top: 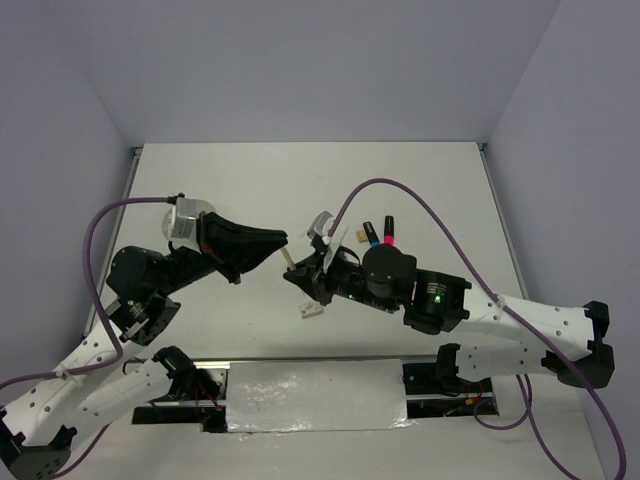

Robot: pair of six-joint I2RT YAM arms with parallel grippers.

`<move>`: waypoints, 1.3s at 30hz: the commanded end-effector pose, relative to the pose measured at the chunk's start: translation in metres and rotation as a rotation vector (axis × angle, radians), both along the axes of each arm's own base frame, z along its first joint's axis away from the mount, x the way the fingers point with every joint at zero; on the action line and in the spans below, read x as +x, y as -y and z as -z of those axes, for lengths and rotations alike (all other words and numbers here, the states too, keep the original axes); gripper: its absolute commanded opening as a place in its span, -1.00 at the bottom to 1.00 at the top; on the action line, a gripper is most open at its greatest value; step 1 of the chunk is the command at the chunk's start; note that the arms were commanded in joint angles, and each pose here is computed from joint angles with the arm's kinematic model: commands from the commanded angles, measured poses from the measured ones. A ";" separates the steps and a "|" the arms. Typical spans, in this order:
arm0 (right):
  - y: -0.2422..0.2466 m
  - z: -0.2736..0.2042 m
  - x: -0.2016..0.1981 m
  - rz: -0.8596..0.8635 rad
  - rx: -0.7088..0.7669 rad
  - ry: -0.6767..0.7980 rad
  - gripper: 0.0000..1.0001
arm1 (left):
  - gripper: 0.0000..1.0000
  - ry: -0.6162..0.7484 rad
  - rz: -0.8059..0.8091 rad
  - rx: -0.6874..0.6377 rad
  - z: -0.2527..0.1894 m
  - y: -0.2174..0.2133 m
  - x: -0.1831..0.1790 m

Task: Sort the stationery into containers
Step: Close the pen cap on the pen.

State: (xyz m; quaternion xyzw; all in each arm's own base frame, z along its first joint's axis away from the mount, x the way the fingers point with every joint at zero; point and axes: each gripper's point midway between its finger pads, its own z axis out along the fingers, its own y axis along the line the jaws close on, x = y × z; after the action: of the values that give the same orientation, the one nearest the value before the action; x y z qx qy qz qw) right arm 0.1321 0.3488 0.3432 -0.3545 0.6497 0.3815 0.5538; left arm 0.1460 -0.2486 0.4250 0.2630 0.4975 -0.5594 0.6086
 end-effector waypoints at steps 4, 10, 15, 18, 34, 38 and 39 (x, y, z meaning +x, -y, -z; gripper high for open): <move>0.049 -0.208 0.023 0.126 0.613 0.165 -1.00 | -1.00 -0.232 0.172 0.229 0.094 0.023 -0.017; 0.057 -0.243 0.024 0.120 0.672 0.215 -1.00 | -1.00 -0.242 0.164 0.255 0.102 0.026 -0.018; 0.075 -0.278 0.017 0.111 0.755 0.266 -1.00 | -1.00 -0.263 0.171 0.263 0.113 0.028 -0.020; 0.079 -0.287 0.016 0.115 0.758 0.287 -1.00 | -1.00 -0.278 0.161 0.278 0.120 0.029 -0.018; 0.004 -0.074 0.006 -0.044 0.347 -0.020 -1.00 | 0.40 -0.159 -0.462 0.053 -0.026 -0.053 0.046; -0.001 -0.043 0.006 -0.048 0.266 -0.063 -1.00 | 0.47 -0.125 -0.402 0.041 -0.038 -0.045 0.039; -0.002 -0.038 0.006 -0.043 0.255 -0.070 -1.00 | 0.47 -0.113 -0.347 0.056 -0.038 -0.034 0.035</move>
State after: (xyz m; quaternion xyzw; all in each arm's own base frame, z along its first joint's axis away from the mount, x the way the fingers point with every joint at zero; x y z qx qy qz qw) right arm 0.1396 0.3461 0.3926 -0.2842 0.5951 0.4832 0.5758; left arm 0.1916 -0.2100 0.4338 0.1356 0.6201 -0.4232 0.6465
